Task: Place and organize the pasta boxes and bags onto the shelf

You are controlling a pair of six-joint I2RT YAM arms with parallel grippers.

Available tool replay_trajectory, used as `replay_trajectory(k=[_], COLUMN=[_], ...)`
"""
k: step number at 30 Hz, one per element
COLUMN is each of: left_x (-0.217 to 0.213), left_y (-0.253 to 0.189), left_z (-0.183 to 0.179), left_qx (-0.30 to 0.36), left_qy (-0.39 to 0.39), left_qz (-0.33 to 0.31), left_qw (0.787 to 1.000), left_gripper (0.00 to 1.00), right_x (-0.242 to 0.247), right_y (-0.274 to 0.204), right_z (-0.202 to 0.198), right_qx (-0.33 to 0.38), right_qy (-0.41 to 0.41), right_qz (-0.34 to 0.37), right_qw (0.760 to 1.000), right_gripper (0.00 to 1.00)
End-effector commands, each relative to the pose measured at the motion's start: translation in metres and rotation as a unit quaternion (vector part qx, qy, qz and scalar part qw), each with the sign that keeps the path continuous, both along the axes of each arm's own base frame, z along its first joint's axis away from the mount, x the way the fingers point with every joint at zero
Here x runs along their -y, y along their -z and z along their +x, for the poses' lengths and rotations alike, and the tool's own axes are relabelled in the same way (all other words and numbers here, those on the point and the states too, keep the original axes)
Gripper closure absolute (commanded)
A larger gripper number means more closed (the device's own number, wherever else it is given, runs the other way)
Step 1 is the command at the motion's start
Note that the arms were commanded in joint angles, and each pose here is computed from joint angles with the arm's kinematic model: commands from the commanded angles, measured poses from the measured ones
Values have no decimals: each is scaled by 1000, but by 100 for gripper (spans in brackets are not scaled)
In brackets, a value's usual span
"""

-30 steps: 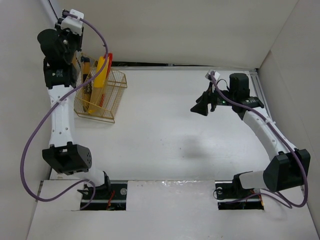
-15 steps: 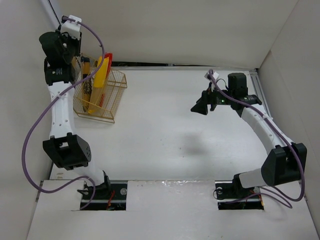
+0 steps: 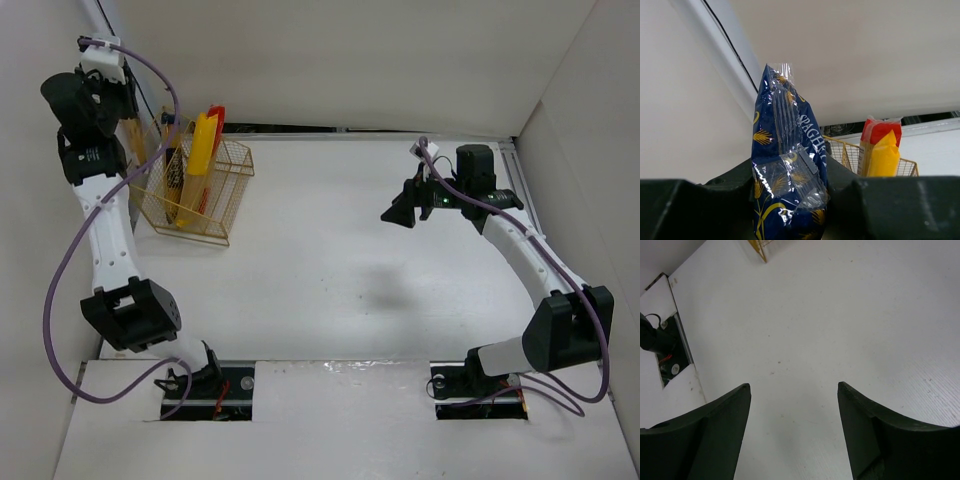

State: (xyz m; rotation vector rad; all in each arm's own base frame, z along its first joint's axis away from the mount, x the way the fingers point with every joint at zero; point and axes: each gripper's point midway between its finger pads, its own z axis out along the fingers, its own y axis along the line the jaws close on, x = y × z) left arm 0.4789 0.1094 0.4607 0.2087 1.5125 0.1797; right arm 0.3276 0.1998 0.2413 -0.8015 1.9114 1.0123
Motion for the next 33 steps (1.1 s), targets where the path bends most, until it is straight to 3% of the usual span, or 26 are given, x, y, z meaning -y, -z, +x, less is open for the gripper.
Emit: replay_trajectory(k=[1,10,15,28,33], left_x=[26,50,37,-4,-15], left_y=[-74,-93,-86,-3,36], left_z=[-34,-38,-26,5,26], left_qx=[91,113,107,19,-38], left_qy=[41,108,83,20,18], left_qz=[31,57,60,60,13], left_qw=[995,986,989,998,999], left_gripper=[100,100,100,100,100], right_x=[-6,-4,-2,-2,-3], right_y=[-17,-19,-20,-16,-7], right_z=[7,1,0,2,5], right_qx=[39,48,49,40,27], right_qy=[-12,-18,-14,-8,-7], right_qz=[17,9,7,6,6], right_qw=[999,999,999,999,1000], right_gripper=[25,25,25,25,25])
